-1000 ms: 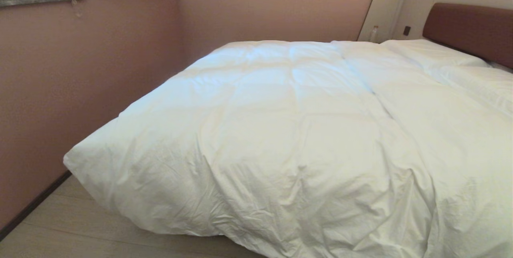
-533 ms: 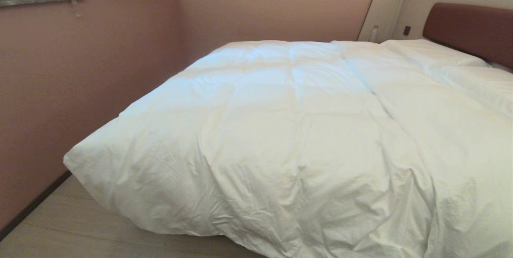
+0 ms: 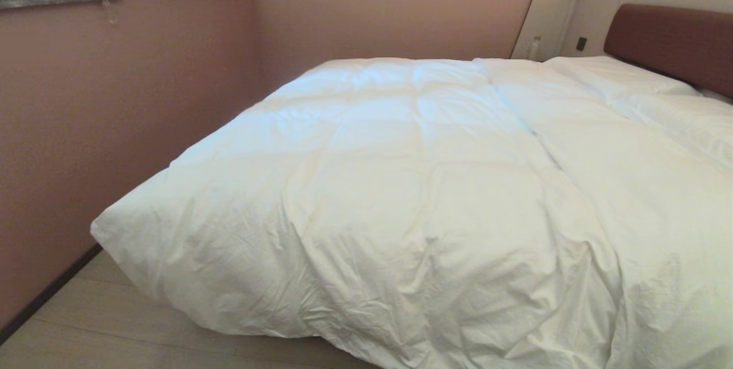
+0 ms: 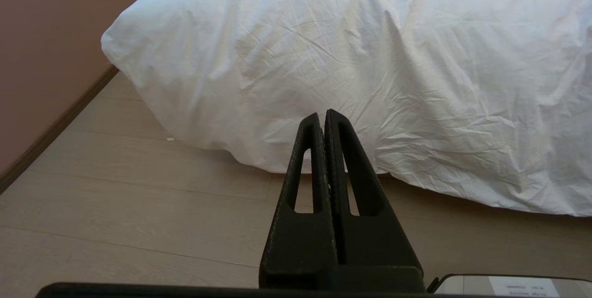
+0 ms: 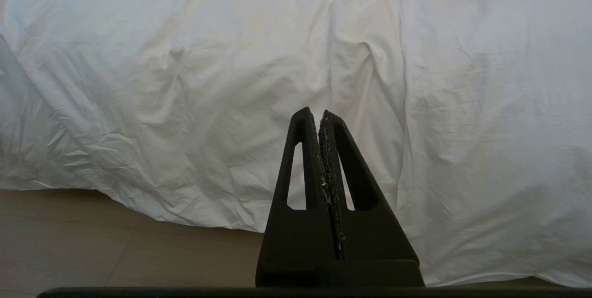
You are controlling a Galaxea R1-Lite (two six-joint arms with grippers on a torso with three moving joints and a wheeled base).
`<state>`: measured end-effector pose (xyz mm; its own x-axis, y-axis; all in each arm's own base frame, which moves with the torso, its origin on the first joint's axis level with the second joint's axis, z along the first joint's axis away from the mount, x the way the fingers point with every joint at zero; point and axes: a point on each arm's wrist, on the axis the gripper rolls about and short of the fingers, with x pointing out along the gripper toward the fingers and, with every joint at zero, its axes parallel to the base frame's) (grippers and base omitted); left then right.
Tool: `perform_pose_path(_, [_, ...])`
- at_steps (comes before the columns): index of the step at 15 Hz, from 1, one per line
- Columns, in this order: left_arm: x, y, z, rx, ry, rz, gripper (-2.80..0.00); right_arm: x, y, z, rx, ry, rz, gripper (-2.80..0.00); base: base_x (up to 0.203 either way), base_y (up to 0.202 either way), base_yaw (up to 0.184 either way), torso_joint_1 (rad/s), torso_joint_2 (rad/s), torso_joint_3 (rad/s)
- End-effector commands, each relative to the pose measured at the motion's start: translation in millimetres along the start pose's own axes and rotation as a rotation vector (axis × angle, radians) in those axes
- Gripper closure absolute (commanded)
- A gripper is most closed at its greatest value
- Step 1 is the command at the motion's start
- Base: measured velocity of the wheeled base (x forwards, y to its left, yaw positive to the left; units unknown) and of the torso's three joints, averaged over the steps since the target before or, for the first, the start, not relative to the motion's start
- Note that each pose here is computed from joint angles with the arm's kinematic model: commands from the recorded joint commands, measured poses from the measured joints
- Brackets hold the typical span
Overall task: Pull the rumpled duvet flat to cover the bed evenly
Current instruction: Flatten the corners of the folded blanket
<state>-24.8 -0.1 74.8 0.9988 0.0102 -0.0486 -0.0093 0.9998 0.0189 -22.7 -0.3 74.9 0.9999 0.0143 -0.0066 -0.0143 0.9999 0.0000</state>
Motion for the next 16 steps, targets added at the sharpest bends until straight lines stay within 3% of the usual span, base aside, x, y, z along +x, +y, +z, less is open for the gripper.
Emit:
perform_pose_path(1, [0.1, 0.0, -0.4, -0.001, 0.002, 0.001, 0.00, -0.1, 0.0, -0.1, 0.001, 0.000, 0.001, 0.00, 0.000, 0.000, 0.000, 0.000, 0.00, 0.000])
perform_pose_path(16, [0.0, 0.0, 0.0, 0.000, 0.001, 0.001, 0.00, -0.1, 0.0, -0.1, 0.003, 0.000, 0.000, 0.00, 0.000, 0.000, 0.000, 0.000, 0.00, 0.000])
